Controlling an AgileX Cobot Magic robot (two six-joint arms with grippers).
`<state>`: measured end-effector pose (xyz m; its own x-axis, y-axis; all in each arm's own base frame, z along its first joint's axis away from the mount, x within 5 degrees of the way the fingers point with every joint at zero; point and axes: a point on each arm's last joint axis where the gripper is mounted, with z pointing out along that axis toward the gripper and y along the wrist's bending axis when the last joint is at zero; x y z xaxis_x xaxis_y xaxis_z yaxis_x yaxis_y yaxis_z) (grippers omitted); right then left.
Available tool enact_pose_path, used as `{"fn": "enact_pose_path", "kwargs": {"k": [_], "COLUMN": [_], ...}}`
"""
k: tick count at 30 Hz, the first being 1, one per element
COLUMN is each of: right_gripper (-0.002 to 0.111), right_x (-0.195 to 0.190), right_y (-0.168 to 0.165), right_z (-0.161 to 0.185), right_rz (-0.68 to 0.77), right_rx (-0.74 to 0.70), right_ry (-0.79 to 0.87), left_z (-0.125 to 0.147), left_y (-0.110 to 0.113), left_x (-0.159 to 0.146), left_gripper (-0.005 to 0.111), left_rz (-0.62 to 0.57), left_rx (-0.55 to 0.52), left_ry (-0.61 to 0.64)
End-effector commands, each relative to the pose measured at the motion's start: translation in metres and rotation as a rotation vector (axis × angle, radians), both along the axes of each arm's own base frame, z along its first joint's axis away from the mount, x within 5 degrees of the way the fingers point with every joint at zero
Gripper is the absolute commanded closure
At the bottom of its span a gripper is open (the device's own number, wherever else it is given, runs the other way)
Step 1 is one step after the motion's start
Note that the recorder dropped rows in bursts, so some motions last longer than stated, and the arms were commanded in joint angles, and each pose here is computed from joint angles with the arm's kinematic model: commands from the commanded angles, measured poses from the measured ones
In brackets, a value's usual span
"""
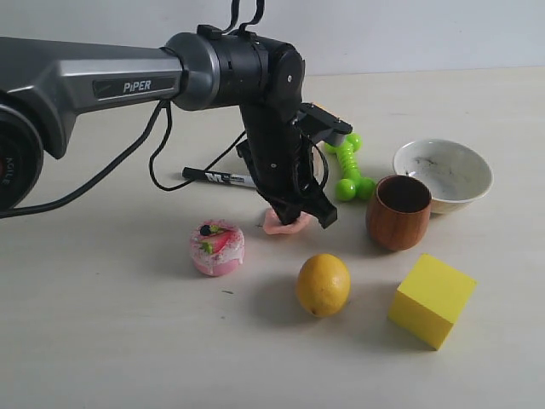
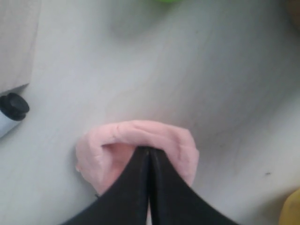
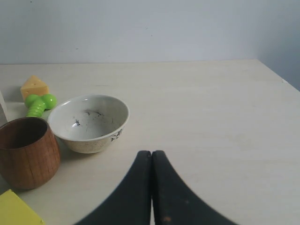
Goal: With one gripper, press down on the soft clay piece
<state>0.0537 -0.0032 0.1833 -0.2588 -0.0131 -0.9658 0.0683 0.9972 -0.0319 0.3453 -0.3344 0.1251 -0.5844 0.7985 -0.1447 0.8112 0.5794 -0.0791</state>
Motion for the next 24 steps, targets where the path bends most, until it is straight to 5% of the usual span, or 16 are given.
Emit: {"fn": "enact_pose_path", "kwargs": {"k": [1, 7, 24], "right_gripper": [0.108, 0.108, 0.108], "right_x": [0.0, 0.0, 0.0], "right_y": [0.0, 0.0, 0.0], "right_z": [-0.001, -0.001, -0.001], "right_rz": [0.0, 0.0, 0.0], "right_rx": [-0.006, -0.006, -0.006], "right_ry": [-0.008, -0.008, -0.008], "left_z": [0.006, -0.006, 0.011], "left_y": [0.0, 0.001, -0.002], "left_x": [0.001, -0.002, -0.001], "left_gripper": [0.107, 0.107, 0.107], "left_rz": [-0.004, -0.003, 0.005], "left_rx": [-0.01, 0.017, -0.043], "left_ry": [-0.016, 0.029, -0.008]}}
